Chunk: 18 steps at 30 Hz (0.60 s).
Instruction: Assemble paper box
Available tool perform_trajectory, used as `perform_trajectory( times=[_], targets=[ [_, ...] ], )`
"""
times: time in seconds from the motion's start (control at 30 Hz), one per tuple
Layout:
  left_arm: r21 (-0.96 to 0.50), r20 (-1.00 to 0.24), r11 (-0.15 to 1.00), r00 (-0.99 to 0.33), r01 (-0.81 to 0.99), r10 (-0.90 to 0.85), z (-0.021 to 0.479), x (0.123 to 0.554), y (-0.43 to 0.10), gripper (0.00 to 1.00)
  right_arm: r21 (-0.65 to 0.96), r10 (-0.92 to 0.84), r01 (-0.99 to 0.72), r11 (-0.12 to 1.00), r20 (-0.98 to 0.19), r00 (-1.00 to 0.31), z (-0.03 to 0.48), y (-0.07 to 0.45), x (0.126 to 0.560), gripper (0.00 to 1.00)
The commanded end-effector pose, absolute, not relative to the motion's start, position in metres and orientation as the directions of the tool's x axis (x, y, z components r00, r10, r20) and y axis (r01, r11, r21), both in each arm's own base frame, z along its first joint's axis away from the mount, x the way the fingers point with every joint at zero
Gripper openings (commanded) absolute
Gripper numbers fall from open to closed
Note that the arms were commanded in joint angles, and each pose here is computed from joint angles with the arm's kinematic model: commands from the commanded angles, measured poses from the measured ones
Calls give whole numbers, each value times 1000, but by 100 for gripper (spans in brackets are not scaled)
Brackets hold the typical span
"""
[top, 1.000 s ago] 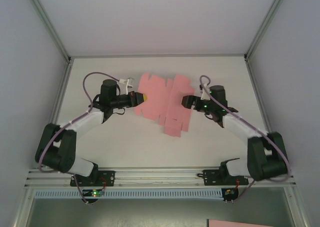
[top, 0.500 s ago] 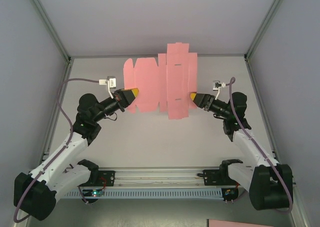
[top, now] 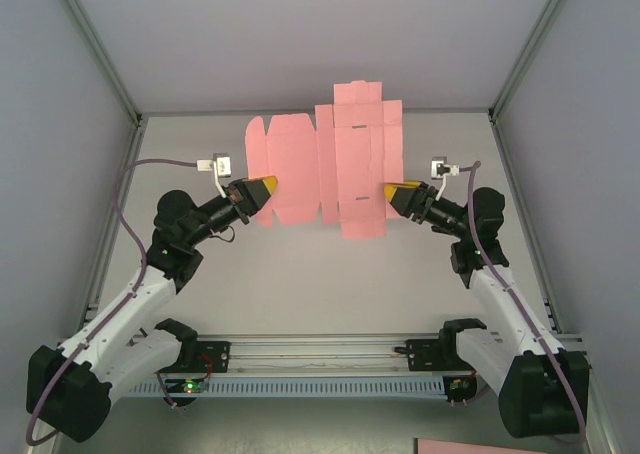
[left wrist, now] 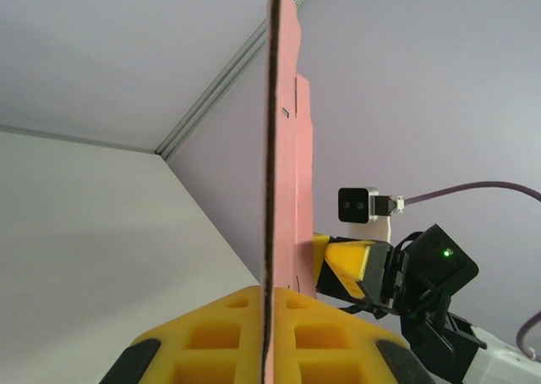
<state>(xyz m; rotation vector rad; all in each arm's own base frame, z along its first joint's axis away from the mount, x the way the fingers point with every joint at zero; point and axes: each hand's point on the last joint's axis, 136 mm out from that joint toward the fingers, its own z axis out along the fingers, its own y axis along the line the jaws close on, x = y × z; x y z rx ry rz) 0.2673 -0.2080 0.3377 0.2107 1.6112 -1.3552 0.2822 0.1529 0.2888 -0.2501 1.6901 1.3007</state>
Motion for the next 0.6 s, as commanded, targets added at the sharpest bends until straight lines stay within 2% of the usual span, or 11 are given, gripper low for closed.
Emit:
perform_trajectory(
  times=[0.0, 0.13, 0.2, 0.23, 0.27, 0.3, 0.33, 0.4, 0.43, 0.5, 0.57],
  targets=[
    [-631, -768, 353, -490, 691, -414, 344, 258, -211, 0, 532, 346, -740, 412, -843, -413, 324, 157, 282, 41],
    [-639, -762, 365, -494, 677, -418, 336, 259, -210, 0, 538, 331, -749, 387, -839, -431, 329, 161, 285, 25],
    [-644, -761, 399, -493, 653, -422, 332, 263, -206, 0, 545, 316, -751, 372, -835, -450, 328, 165, 285, 4],
    [-651, -758, 433, -501, 624, -418, 325, 266, -203, 3, 556, 313, -739, 379, -829, -464, 325, 165, 287, 0],
    [-649, -761, 492, -505, 580, -408, 316, 270, -197, 30, 553, 283, -739, 384, -833, -476, 320, 167, 287, 0],
    [-641, -764, 556, -510, 529, -396, 306, 274, -189, 74, 549, 246, -739, 392, -836, -491, 314, 170, 285, 0],
    [-621, -769, 636, -514, 459, -380, 294, 279, -178, 100, 540, 201, -741, 400, -840, -504, 307, 174, 282, 0],
    [-540, -766, 809, -533, 231, -359, 264, 289, -140, 100, 479, 62, -767, 427, -862, -504, 290, 185, 269, 0],
    [-484, -762, 867, -544, 116, -352, 253, 290, -120, 100, 440, -8, -761, 477, -863, -505, 276, 188, 266, 0],
    [-359, -750, 932, -579, -52, -321, 238, 285, -87, 100, 411, -118, -718, 563, -819, -561, 245, 191, 261, 0],
    [-282, -735, 952, -613, -114, -291, 229, 280, -74, 100, 459, -162, -670, 584, -743, -650, 223, 192, 255, 0]
  ],
)
